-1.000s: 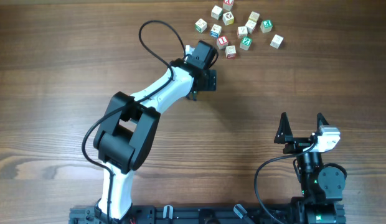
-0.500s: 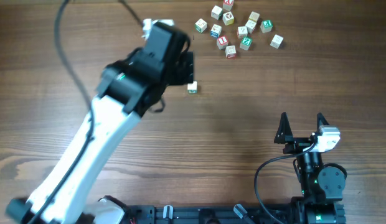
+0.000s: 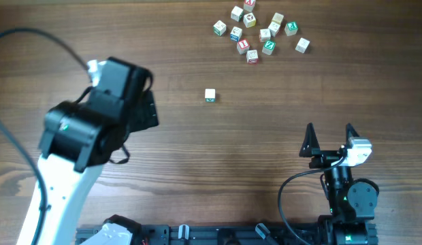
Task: Form a horizontal line
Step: 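Carry the block toward center and set it down, then retract left arm, then reach the right gripper to the pile and grasp a white block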
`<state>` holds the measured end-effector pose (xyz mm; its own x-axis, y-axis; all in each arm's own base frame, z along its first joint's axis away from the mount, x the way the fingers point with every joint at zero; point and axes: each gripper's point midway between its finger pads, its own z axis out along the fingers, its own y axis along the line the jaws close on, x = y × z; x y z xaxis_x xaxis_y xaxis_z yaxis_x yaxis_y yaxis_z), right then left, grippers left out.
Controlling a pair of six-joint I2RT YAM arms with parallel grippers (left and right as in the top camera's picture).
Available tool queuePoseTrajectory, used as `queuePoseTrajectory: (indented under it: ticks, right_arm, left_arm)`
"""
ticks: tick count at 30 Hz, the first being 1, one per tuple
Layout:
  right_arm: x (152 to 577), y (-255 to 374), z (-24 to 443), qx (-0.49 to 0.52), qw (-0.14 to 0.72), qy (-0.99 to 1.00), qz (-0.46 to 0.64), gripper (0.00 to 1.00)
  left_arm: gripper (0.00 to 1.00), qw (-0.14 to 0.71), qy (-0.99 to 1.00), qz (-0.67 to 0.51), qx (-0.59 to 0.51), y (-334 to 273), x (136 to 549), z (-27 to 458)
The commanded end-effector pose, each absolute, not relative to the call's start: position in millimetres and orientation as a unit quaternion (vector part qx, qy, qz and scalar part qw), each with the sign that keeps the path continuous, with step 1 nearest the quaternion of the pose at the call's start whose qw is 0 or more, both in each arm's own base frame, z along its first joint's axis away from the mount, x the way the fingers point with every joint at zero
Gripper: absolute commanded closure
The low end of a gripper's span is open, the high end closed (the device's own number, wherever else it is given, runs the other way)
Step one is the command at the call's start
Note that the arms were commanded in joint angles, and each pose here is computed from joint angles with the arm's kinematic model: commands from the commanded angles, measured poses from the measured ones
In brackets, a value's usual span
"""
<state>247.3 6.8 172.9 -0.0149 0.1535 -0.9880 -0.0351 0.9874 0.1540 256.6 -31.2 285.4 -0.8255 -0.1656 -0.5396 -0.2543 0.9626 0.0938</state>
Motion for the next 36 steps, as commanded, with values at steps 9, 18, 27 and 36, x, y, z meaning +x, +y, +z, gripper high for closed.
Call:
queuePoseTrajectory:
  ticks: [9,18,27,36]
  right_arm:
    - [236,80,147,0.202,0.481,0.720,0.457,0.00]
    - [243,90,132,0.141,0.420,0.803,0.399,0.01]
    - [293,71,195,0.091,0.329,0.904,0.259,0.01]
    - [345,78,248,0.093,0.383,0.868,0.301,0.00]
  left_arm:
    - [0.00,0.261,0.950,0.034,-0.166,-11,214,244]
    - [0.00,0.237,0.955,0.045,-0.172,-7,201,210]
    - [0.00,0.233,0.956,0.046,-0.171,-7,200,209]
    - [0.00,0.233,0.956,0.046,-0.171,-7,200,209]
